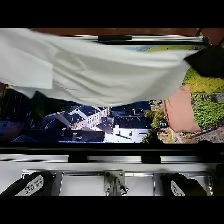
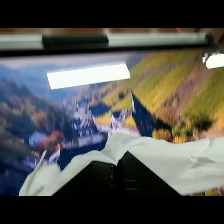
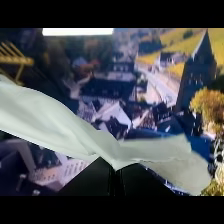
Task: Fold the shirts.
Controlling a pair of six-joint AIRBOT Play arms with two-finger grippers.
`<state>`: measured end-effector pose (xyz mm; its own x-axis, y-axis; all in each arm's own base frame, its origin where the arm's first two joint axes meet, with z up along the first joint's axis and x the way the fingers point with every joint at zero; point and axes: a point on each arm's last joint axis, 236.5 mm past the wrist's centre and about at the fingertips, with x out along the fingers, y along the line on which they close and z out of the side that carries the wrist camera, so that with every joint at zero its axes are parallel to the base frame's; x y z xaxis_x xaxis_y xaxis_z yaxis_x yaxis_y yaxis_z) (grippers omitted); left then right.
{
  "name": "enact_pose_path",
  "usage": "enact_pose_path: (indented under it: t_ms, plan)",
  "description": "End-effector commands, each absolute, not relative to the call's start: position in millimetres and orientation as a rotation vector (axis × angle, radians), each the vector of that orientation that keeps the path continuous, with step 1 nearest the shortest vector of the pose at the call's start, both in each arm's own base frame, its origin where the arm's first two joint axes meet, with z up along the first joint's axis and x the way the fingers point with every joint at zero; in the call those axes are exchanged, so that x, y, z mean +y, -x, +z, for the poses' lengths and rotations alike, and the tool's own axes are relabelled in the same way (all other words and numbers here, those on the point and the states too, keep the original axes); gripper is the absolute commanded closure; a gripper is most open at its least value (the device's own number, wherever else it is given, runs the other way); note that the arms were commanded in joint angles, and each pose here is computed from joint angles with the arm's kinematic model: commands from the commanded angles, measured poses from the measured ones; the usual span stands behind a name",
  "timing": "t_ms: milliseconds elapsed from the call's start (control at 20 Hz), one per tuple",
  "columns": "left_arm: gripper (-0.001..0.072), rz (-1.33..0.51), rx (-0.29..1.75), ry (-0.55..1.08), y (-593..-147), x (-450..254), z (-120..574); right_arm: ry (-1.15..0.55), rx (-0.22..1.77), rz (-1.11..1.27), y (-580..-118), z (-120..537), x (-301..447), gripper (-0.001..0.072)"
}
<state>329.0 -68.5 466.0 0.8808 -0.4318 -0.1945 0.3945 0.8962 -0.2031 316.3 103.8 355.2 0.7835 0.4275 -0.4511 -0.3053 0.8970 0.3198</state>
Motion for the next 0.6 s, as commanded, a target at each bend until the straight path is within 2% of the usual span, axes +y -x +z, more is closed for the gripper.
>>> enact_pose_path:
  t_ms: [0, 250, 400, 550]
  plan:
    - [0.0678, -0.349, -0.117, 0.188, -269, -62, 566, -0.247, 0.348, 0.406, -290, 432, 102, 0.0670]
    - [0.0678, -0.280, -0.369, 0.152, -206, -59, 615, -0.235, 0.151, 0.418, -264, 494, 100, 0.0670]
    - [0.0677, -0.284, -0.408, 0.126, -182, -68, 622, -0.244, 0.063, 0.422, -251, 516, 98, 0.0670]
    - [0.0677, -0.293, -0.387, 0.113, -176, -74, 617, -0.242, 0.052, 0.422, -247, 519, 98, 0.0670]
